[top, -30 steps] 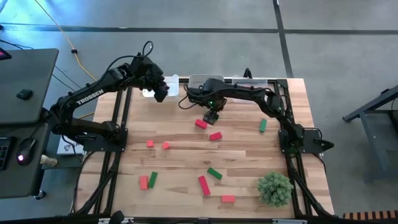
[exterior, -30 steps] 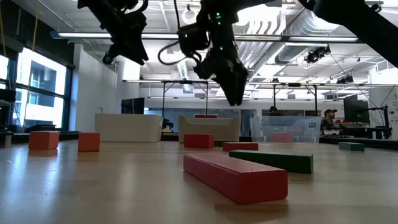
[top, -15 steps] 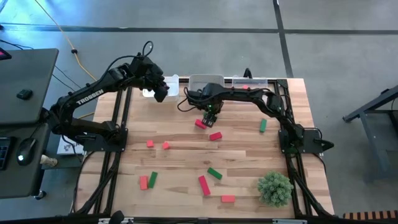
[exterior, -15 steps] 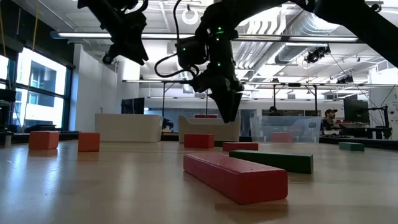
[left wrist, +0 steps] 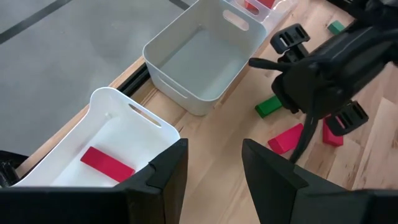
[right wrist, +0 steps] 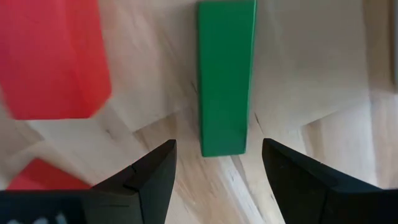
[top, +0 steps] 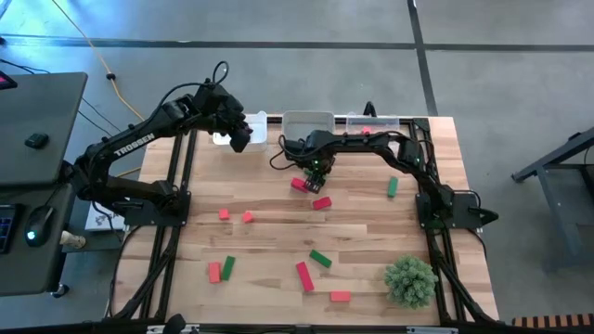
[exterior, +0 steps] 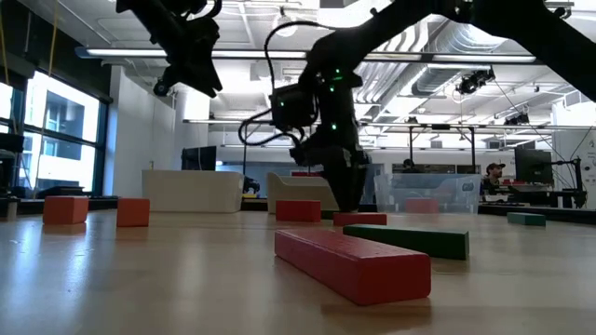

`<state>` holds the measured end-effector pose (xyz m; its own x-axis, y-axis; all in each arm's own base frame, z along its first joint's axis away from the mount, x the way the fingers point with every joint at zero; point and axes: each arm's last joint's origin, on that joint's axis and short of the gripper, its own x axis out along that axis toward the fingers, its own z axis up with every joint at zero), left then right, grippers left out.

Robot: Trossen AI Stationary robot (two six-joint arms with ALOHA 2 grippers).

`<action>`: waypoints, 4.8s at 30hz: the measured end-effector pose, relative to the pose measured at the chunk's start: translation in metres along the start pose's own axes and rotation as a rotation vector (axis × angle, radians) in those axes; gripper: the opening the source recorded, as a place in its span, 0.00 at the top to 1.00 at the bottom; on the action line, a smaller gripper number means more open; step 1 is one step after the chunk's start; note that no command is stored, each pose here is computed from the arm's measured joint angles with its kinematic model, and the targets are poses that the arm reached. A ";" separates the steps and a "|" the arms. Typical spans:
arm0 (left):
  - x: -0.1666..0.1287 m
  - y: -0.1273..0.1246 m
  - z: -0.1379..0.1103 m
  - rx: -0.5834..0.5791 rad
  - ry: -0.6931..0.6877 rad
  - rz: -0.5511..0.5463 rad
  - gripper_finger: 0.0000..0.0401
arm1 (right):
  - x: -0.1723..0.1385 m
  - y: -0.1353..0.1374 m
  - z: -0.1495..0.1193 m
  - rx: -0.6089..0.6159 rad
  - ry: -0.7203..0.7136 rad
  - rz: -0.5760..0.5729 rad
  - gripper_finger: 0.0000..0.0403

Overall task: Sort & place blocks by color
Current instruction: Put the top left green block into the grey bin, then put the bottom left orange block into the transparent bin

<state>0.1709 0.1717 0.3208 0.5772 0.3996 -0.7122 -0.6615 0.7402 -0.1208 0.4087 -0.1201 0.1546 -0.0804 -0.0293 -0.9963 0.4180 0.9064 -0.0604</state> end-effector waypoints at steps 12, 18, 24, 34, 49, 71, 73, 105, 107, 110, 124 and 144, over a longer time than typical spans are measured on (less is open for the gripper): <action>0.000 0.000 0.000 0.000 0.000 0.000 0.64 | 0.011 0.001 0.000 0.002 -0.033 0.009 0.47; 0.000 0.000 0.000 0.000 0.000 0.000 0.64 | 0.011 0.000 0.002 0.004 -0.045 0.015 0.56; 0.000 0.000 0.000 0.000 0.000 0.000 0.64 | 0.011 -0.001 0.003 0.011 -0.052 0.031 0.70; 0.000 0.000 0.000 0.000 0.000 0.000 0.64 | 0.011 -0.003 0.003 0.019 -0.054 0.054 0.80; 0.000 0.000 0.000 -0.003 0.000 0.000 0.64 | -0.022 -0.004 0.005 0.010 -0.060 0.073 0.80; 0.000 0.000 0.000 -0.022 -0.001 0.001 0.64 | -0.129 -0.068 0.029 -0.047 -0.408 0.034 0.80; 0.000 0.000 0.000 -0.022 -0.001 0.001 0.64 | -0.131 -0.080 0.030 -0.033 -0.424 0.027 0.80; 0.002 0.000 0.001 -0.047 -0.008 0.001 0.64 | -0.051 -0.139 0.060 -0.006 -0.328 0.097 0.79; 0.002 0.000 0.001 -0.047 -0.008 0.001 0.64 | -0.047 -0.139 0.061 -0.002 -0.309 0.100 0.79; 0.002 0.000 0.001 -0.048 -0.008 0.001 0.64 | -0.038 -0.140 0.061 0.034 -0.275 0.110 0.79; 0.002 0.000 0.001 -0.070 -0.007 0.002 0.64 | -0.017 -0.141 0.063 0.074 -0.205 0.093 0.79; 0.002 0.000 -0.002 -0.078 0.029 0.003 0.64 | -0.017 -0.139 0.063 0.069 -0.192 0.076 0.63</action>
<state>0.1707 0.1715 0.3178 0.5616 0.3851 -0.7323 -0.6994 0.6939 -0.1714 0.4089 -0.2716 0.1766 0.1244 -0.0474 -0.9911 0.4776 0.8784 0.0179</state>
